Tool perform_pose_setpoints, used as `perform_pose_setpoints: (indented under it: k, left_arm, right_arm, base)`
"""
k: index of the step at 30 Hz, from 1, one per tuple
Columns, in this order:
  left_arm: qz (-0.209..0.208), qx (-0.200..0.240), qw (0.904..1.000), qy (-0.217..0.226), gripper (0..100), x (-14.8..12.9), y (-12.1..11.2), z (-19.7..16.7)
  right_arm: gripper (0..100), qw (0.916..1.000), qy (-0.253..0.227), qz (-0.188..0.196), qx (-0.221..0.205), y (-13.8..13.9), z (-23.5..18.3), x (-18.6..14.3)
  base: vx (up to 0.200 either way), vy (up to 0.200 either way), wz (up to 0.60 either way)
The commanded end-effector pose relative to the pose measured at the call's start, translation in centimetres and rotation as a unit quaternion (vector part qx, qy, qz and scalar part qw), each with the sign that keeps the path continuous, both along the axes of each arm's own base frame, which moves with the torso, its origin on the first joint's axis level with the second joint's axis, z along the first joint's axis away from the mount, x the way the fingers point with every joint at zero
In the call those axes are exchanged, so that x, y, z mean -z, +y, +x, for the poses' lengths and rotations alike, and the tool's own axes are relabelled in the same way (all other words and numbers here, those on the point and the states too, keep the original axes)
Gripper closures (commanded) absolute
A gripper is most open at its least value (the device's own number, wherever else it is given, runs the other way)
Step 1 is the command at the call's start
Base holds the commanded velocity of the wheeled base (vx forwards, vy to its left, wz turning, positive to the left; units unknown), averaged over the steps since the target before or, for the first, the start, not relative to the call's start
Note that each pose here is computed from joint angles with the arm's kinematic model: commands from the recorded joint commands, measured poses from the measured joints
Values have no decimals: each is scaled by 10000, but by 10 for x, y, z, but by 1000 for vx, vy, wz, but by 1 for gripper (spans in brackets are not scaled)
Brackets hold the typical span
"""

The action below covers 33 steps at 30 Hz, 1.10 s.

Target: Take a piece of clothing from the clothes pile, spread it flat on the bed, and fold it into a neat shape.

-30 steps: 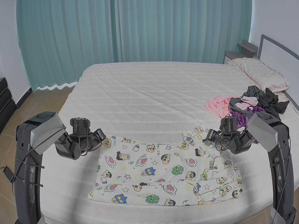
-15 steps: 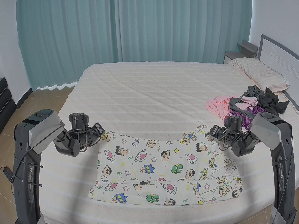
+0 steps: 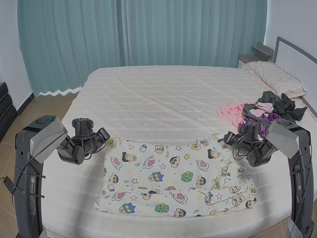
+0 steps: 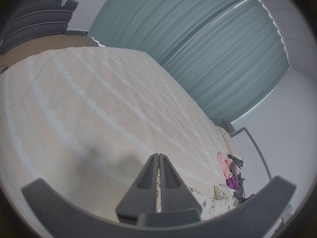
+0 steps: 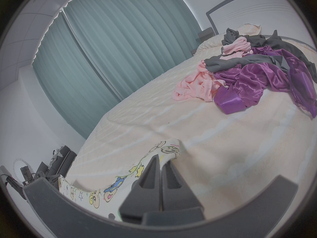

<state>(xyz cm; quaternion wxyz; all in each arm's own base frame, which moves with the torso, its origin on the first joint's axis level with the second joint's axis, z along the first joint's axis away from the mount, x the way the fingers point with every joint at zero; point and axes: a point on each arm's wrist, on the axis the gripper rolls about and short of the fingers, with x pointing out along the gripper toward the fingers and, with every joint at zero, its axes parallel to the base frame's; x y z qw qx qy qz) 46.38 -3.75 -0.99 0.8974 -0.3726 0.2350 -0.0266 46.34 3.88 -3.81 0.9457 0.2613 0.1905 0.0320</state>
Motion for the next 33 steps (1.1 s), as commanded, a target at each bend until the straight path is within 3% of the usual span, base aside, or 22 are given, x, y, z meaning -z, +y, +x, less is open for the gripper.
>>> perform_pose_setpoints:
  k: [1, 10, 27, 33]
  left_arm:
    - [2, 21, 10000, -4, 100, 1, 0, 1]
    - [111, 76, 9999, 70, 100, -5, -1, -7]
    - [263, 89, 9994, 224, 100, -36, 11, -63]
    - [711, 340, 9960, 410, 100, -19, 12, -92]
  right_arm:
    - [100, 10000, 50, -39, -61, 0, -9, -5]
    - [100, 9992, -15, -22, -389, 2, -33, -32]
    - [100, 9968, -47, 86, -789, 1, -92, -69]
    - [100, 9955, 65, -95, -941, -3, -116, -62]
  base:
    - [0, 0, 0]
    - [0, 0, 0]
    - [0, 0, 0]
    - [0, 0, 0]
